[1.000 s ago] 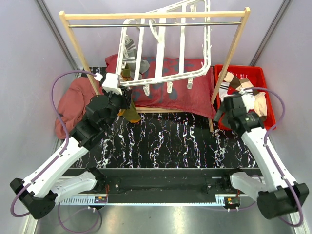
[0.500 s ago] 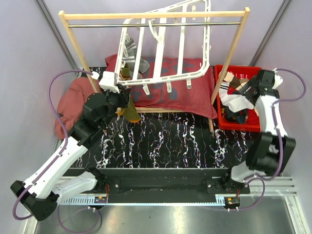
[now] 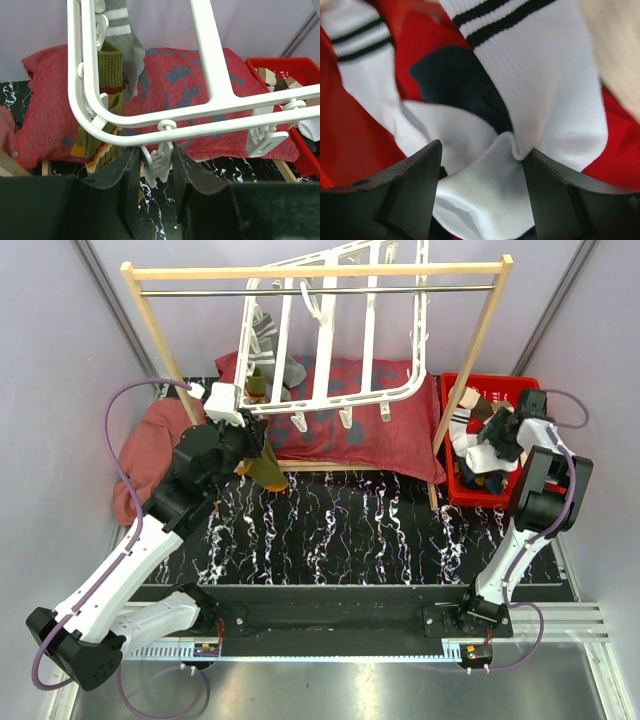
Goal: Clip the socks to the hanger
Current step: Move the bin to the center of the board.
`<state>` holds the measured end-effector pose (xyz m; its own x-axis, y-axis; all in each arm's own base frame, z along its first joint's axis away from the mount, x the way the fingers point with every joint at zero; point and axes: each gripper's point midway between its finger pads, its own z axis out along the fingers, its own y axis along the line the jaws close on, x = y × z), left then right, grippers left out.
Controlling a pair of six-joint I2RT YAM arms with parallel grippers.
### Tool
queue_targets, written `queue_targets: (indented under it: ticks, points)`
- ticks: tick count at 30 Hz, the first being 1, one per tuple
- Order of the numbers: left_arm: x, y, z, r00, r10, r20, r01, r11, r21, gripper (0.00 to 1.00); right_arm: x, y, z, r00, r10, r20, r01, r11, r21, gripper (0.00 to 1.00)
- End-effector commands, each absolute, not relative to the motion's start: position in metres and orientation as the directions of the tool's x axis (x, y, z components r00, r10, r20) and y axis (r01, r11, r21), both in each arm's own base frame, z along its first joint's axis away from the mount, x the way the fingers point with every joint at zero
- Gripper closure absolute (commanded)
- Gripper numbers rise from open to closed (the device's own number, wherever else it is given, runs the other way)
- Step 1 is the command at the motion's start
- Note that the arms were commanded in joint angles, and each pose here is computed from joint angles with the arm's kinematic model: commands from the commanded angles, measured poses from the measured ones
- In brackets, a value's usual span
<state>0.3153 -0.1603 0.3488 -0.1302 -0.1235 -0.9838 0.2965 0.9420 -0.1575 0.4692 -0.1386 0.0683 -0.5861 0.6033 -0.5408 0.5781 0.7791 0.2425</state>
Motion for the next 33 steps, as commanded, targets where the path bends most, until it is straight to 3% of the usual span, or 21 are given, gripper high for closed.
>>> queue_targets:
  ticks: [1, 3, 7, 14, 23, 31, 33]
  points:
    - [0.310, -0.163, 0.336, -0.196, -0.090, -0.976, 0.315, 0.937, -0.150, 1.00, 0.432, -0.106, 0.053, -0.645, 0.619, -0.448, 0.545, 0.784, 0.298, 0.27]
    - [0.309, -0.163, 0.338, -0.193, -0.096, -0.977, 0.321, 0.934, -0.155, 1.00, 0.415, -0.098, 0.047, -0.631, 0.661, -0.406, 0.587, 0.749, 0.307, 0.27]
    - [0.308, -0.163, 0.339, -0.189, -0.100, -0.977, 0.323, 0.933, -0.158, 1.00, 0.360, -0.062, 0.013, -0.634, 0.741, -0.221, 0.659, 0.667, 0.347, 0.26]
    - [0.306, -0.162, 0.343, -0.179, -0.107, -0.978, 0.328, 0.931, -0.162, 1.00, 0.289, -0.036, 0.012, -0.591, 0.793, -0.148, 0.727, 0.603, 0.327, 0.19]
    - [0.303, -0.162, 0.345, -0.174, -0.110, -0.979, 0.336, 0.928, -0.164, 1.00, 0.289, -0.046, 0.080, -0.541, 0.771, -0.334, 0.672, 0.636, 0.378, 0.11]
    - [0.302, -0.160, 0.347, -0.167, -0.113, -0.979, 0.334, 0.928, -0.164, 1.00, 0.329, -0.116, 0.166, -0.539, 0.582, -0.609, 0.643, 0.751, 0.150, 0.11]
    - [0.302, -0.161, 0.348, -0.164, -0.113, -0.980, 0.336, 0.928, -0.163, 1.00, 0.338, -0.125, 0.161, -0.581, 0.552, -0.598, 0.633, 0.769, 0.094, 0.14]
